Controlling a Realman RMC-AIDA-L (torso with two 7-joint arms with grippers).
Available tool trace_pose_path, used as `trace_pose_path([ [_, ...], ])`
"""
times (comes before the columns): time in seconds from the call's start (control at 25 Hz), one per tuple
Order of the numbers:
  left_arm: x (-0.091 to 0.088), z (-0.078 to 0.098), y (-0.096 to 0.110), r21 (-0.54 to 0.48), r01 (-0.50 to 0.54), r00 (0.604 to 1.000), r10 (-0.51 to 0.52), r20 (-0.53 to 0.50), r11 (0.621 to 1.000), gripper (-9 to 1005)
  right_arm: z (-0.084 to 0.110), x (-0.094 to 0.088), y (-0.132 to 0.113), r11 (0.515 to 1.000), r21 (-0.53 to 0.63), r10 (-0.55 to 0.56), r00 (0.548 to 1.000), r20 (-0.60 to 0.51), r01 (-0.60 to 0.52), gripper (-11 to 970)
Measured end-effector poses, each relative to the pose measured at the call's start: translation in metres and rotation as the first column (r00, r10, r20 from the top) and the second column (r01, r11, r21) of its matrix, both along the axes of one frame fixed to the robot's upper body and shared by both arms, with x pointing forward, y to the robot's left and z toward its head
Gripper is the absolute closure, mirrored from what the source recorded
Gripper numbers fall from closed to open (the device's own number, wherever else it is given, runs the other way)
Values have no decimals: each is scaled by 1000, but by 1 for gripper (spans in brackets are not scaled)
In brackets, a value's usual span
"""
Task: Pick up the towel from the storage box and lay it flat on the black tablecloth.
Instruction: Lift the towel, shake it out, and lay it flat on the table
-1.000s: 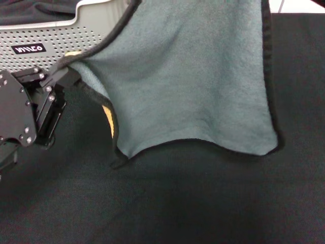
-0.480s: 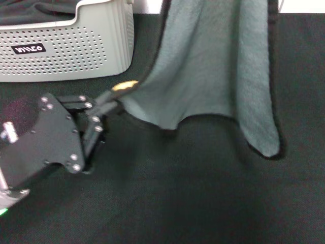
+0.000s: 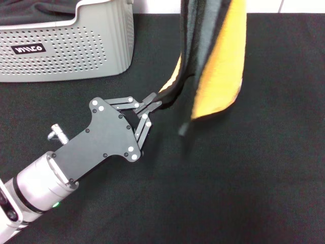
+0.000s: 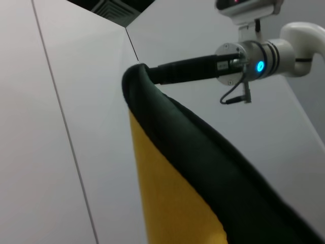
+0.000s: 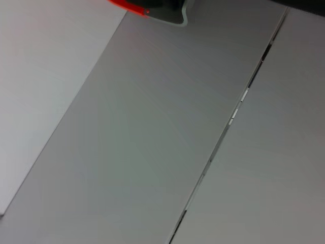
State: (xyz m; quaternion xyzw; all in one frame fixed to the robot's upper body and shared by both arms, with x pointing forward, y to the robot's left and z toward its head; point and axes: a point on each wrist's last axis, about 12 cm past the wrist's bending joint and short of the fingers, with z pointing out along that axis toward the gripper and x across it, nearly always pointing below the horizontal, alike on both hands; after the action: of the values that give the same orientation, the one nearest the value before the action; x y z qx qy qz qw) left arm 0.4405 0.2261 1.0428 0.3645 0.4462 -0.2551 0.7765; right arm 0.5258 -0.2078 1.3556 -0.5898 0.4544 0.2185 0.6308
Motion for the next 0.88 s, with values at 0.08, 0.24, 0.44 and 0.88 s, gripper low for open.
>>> trace_pose_path([
  [0.08, 2, 0, -2, 11, -4, 1000, 4, 10, 1000, 981, -1, 2, 0, 1000, -1, 1, 1000, 0, -1, 957],
  [0.24, 2, -1, -1, 23, -13, 1000, 13, 21, 1000, 980, 0, 5, 1, 1000, 1, -11, 1000, 3, 11, 958],
  [0.44, 0, -1, 0, 25, -21, 1000, 21, 21, 999, 938, 0, 10, 3, 1000, -10, -22, 1000, 3, 22, 958],
  [0.88, 3, 1, 2, 13, -44, 999, 43, 33, 999, 696, -2, 13, 3, 999, -38, -12, 1000, -9, 12, 958],
])
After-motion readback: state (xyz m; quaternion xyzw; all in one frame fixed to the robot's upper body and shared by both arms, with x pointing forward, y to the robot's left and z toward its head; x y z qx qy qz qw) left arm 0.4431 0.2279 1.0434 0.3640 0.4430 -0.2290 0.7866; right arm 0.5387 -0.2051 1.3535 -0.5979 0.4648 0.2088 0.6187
